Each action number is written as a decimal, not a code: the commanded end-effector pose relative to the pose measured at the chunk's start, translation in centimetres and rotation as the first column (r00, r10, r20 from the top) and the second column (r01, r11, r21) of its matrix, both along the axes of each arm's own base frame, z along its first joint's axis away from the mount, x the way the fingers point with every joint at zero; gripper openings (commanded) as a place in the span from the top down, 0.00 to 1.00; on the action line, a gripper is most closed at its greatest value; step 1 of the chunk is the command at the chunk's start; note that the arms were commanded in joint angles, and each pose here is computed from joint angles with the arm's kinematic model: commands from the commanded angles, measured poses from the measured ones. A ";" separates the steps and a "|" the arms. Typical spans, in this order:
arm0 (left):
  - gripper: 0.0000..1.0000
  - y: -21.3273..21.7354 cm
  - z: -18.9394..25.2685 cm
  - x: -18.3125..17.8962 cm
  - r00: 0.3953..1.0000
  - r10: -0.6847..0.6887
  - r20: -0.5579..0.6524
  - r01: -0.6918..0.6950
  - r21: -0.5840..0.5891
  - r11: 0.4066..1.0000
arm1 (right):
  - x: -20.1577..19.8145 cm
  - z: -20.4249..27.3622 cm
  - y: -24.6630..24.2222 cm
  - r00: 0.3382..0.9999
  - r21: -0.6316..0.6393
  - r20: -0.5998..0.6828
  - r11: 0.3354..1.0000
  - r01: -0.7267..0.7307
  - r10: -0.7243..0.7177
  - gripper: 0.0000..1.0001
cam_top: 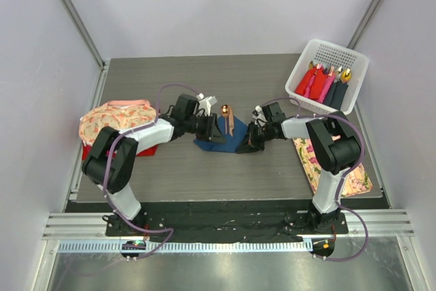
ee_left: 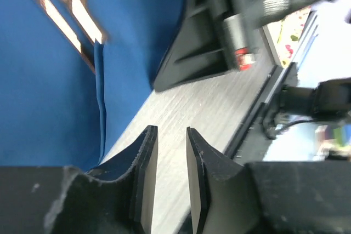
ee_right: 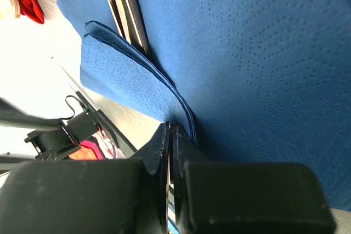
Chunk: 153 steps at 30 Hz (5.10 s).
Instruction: Place the utensils on the paper napkin and roll it up
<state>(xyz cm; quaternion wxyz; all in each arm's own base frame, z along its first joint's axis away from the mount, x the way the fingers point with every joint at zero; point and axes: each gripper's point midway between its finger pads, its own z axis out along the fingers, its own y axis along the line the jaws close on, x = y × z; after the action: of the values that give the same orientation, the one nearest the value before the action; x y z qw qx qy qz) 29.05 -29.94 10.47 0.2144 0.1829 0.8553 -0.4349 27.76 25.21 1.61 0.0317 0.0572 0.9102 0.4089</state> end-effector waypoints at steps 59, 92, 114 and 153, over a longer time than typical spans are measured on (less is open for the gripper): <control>0.96 3.9 -11.0 -0.4 0.927 0.248 -0.281 -0.178 0.250 0.952 | -0.3 1.3 -5.1 0.997 -0.061 -0.031 0.996 0.064 -0.066 0.99; 0.73 0.6 -3.4 -0.7 0.966 0.120 -0.230 -0.135 -0.049 0.990 | 1.1 -1.3 -0.3 0.999 -0.046 -0.032 0.999 0.004 -0.006 0.99; 0.76 -0.9 -5.1 -0.6 0.961 0.105 -0.258 -0.116 -0.029 0.993 | 1.2 -1.5 -0.3 0.999 -0.048 -0.048 0.999 0.013 -0.015 0.99; 0.71 5.5 -7.2 -1.6 0.912 0.222 -0.345 -0.222 0.041 0.974 | 1.2 -1.9 -1.0 0.999 -0.068 -0.050 0.998 0.013 -0.016 0.99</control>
<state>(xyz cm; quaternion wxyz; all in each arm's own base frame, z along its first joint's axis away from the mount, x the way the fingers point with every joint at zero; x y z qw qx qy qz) 27.25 -24.92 2.22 0.0793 -0.0121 0.8972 -0.4342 28.66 25.37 1.48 0.0047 0.0666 0.9069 0.4161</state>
